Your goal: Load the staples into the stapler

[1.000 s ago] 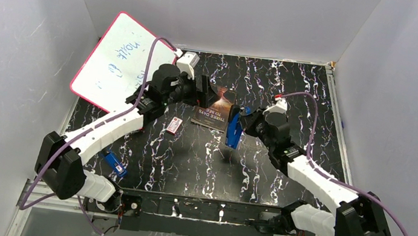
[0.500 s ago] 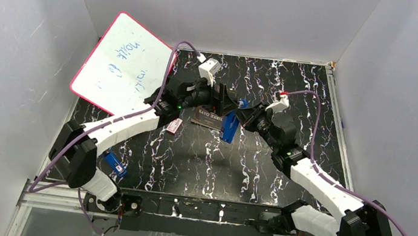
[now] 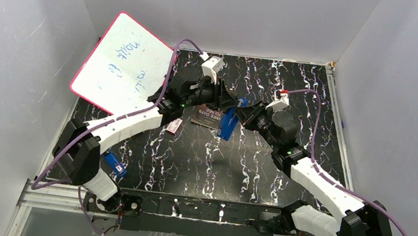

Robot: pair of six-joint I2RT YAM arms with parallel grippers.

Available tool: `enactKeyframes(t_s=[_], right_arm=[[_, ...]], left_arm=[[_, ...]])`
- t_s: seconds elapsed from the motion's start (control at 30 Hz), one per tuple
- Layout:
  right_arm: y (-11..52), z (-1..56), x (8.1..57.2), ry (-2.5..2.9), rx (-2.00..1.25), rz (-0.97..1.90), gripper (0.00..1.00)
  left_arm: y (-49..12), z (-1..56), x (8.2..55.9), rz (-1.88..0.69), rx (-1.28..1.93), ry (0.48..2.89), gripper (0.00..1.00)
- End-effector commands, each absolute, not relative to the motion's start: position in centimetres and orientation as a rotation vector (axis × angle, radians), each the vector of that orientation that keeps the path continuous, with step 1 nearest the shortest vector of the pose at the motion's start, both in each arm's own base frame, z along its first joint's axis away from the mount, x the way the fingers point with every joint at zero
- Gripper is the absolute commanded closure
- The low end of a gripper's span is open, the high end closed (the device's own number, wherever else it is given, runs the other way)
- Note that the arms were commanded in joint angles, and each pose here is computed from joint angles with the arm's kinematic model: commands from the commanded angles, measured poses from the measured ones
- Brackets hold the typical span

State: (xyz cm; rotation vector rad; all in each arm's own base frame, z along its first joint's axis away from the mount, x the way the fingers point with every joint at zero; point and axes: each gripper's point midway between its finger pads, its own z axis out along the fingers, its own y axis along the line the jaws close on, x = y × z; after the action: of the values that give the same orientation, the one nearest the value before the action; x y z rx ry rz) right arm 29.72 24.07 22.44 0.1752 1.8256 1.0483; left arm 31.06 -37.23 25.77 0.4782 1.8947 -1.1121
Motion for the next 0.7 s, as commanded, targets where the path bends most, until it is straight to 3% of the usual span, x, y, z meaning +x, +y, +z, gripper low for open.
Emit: enactKeyframes(t_s=[0.0, 0.37, 0.67], right_arm=[[23.6, 28.8, 30.9, 1.618, 0.229, 1.111, 1.0], [14.8, 23.0, 35.9, 1.615, 0.647, 0.992, 1.0], [10.6, 25.2, 38.2, 1.483, 0.808, 1.104, 1.0]], left_arm=[[-36.9, 27.7, 30.6, -1.09, 0.483, 1.872, 1.0], [-30.3, 29.1, 29.0, -0.804, 0.491, 1.826, 1.0], [-28.7, 23.7, 25.6, -0.849, 0.535, 1.9, 1.0]])
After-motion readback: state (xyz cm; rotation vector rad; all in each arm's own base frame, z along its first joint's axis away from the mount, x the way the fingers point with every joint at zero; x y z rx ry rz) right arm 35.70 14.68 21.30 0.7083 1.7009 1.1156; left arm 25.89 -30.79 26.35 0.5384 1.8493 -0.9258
